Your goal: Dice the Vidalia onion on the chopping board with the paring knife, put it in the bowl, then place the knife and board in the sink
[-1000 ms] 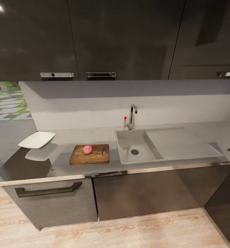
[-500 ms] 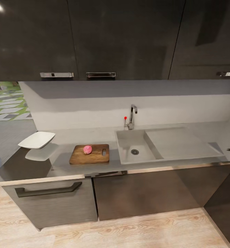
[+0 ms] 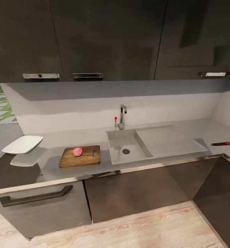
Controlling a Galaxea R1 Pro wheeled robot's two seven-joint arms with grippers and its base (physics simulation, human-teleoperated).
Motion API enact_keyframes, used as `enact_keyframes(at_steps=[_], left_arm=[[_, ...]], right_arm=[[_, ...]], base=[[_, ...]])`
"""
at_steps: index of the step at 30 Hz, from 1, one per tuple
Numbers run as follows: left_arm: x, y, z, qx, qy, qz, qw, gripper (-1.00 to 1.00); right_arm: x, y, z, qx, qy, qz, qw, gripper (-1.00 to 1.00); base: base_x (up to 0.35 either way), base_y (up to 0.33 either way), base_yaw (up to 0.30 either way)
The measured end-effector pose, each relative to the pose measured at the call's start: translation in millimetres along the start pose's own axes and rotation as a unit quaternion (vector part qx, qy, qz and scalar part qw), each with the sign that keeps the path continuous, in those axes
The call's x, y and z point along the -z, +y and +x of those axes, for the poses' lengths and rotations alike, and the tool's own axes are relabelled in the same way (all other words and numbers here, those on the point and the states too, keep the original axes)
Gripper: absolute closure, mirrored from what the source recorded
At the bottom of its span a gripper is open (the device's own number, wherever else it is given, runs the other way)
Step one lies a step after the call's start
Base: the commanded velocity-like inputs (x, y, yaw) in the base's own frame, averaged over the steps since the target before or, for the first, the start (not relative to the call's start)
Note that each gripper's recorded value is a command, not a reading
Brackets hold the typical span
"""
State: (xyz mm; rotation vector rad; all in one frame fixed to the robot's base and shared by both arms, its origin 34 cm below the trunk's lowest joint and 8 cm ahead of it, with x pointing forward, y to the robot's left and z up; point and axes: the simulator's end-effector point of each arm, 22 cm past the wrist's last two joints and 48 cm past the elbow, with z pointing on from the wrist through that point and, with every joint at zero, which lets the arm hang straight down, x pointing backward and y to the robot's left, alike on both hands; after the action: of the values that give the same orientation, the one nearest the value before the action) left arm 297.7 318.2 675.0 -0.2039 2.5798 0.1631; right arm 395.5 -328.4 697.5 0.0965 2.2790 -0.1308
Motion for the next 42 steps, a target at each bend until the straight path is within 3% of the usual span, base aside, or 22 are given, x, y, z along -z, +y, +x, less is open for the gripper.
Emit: enact_keyframes(at_steps=[7,22,24,27,30,33,38,42], left_arm=[[0.0,-0.5,-0.6,0.000,-0.001,0.000,1.0000,-1.00],[0.4,-0.2,1.1,0.000,-0.001,0.000,1.0000,-1.00],[0.4,0.0,1.3,0.000,-0.001,0.000,1.0000,-1.00],[0.4,0.1,2.1,0.000,0.000,-0.001,1.0000,-1.00],[0.3,1.7,6.2,-0.001,0.005,-0.002,1.0000,-1.00],[0.3,2.5,9.0,-0.002,0.008,-0.003,1.0000,-1.00],[0.3,2.4,9.9,-0.003,0.009,-0.003,1.0000,-1.00],[0.3,2.3,10.0,-0.003,0.009,-0.003,1.0000,-1.00]], right_arm=[[0.3,0.8,1.1,-0.001,0.001,-0.001,1.0000,-1.00],[0.0,3.3,-4.0,0.002,-0.008,-0.003,1.0000,-1.00],[-2.4,8.6,-25.7,0.014,-0.039,-0.010,0.9991,-1.00],[-7.8,33.0,-92.4,0.051,-0.110,-0.034,0.9920,-1.00],[-8.7,55.8,-150.0,0.073,-0.145,-0.040,0.9858,-1.00],[-8.3,50.9,-185.7,0.074,-0.139,-0.009,0.9874,-1.00],[-3.0,55.0,-258.6,0.073,-0.170,0.010,0.9827,-1.00],[-10.3,51.3,-297.6,0.067,-0.170,0.024,0.9829,-1.00]], base=[[0.000,-0.061,-0.265],[0.000,-0.256,-0.201],[0.000,-0.081,-0.010],[0.000,-0.029,-0.003],[0.000,-0.008,-0.001],[0.000,-0.002,0.000],[0.000,0.000,0.000],[0.000,0.000,0.000]])
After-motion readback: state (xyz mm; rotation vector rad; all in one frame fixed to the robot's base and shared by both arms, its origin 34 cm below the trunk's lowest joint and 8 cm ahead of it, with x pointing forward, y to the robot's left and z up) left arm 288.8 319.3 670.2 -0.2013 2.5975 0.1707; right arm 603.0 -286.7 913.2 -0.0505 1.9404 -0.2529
